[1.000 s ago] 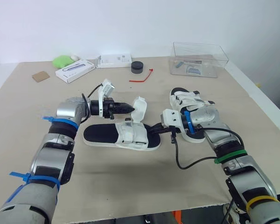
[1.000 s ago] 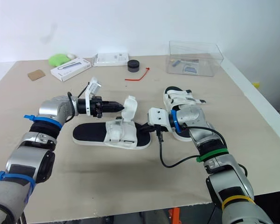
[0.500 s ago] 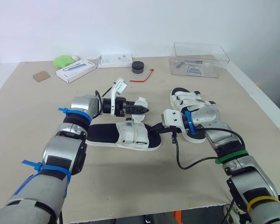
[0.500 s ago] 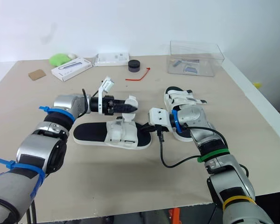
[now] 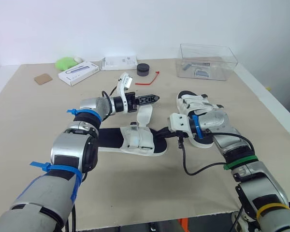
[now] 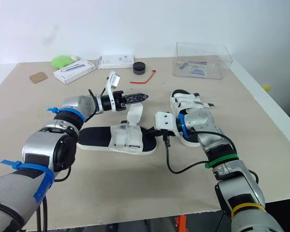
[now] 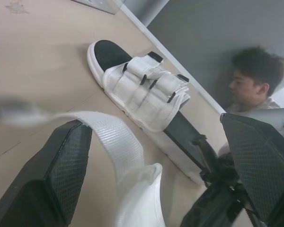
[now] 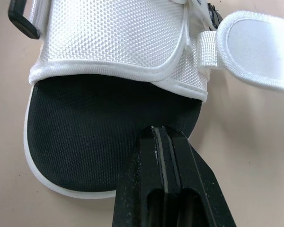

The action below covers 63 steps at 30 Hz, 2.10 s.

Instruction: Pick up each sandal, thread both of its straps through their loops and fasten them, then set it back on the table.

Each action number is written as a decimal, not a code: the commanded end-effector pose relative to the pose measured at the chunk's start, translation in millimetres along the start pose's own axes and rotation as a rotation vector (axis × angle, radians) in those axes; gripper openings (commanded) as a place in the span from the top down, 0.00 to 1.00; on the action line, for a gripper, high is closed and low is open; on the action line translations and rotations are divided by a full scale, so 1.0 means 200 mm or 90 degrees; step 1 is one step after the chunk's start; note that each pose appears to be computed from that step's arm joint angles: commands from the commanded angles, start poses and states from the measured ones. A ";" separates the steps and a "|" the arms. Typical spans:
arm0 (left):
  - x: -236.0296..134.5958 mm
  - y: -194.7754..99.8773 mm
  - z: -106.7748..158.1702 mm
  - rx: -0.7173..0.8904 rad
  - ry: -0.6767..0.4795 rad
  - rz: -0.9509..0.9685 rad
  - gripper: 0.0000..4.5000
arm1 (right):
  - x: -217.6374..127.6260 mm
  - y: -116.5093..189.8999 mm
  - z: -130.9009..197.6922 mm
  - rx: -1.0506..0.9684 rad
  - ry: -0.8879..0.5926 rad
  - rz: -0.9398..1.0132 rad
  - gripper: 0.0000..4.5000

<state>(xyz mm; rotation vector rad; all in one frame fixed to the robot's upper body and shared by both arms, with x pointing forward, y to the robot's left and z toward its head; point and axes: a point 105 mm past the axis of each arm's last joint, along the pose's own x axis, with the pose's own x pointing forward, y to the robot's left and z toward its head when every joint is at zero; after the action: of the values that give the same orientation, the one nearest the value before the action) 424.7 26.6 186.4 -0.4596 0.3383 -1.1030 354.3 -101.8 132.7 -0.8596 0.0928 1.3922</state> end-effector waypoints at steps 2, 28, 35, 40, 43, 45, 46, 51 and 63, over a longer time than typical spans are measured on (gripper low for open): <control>0.03 -0.06 0.10 0.073 -0.022 -0.013 0.02 | -0.03 0.00 -0.03 -0.002 0.020 -0.008 1.00; -0.15 -0.23 0.07 0.705 0.002 -0.166 0.99 | -0.03 0.02 -0.04 -0.004 0.026 0.002 1.00; -0.42 -0.45 -0.02 1.177 -0.154 -0.227 0.99 | -0.03 0.04 -0.05 -0.007 0.031 0.012 1.00; -0.54 -0.48 -0.20 1.346 -0.135 -0.325 0.99 | -0.02 0.03 -0.04 -0.011 0.029 0.018 1.00; -0.56 -0.45 -0.28 1.357 -0.099 -0.365 0.99 | 0.00 0.02 -0.04 -0.014 0.026 0.022 1.00; -0.54 -0.43 -0.28 1.342 -0.088 -0.360 0.99 | 0.01 0.02 -0.04 -0.015 0.023 0.023 1.00; -0.53 -0.41 -0.27 1.319 -0.069 -0.346 0.99 | 0.01 0.02 -0.03 -0.016 0.022 0.023 1.00; -0.48 -0.37 -0.27 1.272 -0.015 -0.332 0.70 | 0.02 0.02 -0.03 -0.019 0.017 0.026 1.00; -0.58 -0.36 -0.10 0.795 0.075 -0.204 0.08 | 0.03 0.02 -0.03 -0.019 0.013 0.031 1.00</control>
<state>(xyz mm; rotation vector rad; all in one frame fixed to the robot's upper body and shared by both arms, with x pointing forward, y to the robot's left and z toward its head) 312.2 99.6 186.9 0.7905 -0.3681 -1.4536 356.4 -100.0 130.1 -0.8838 0.0713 1.4107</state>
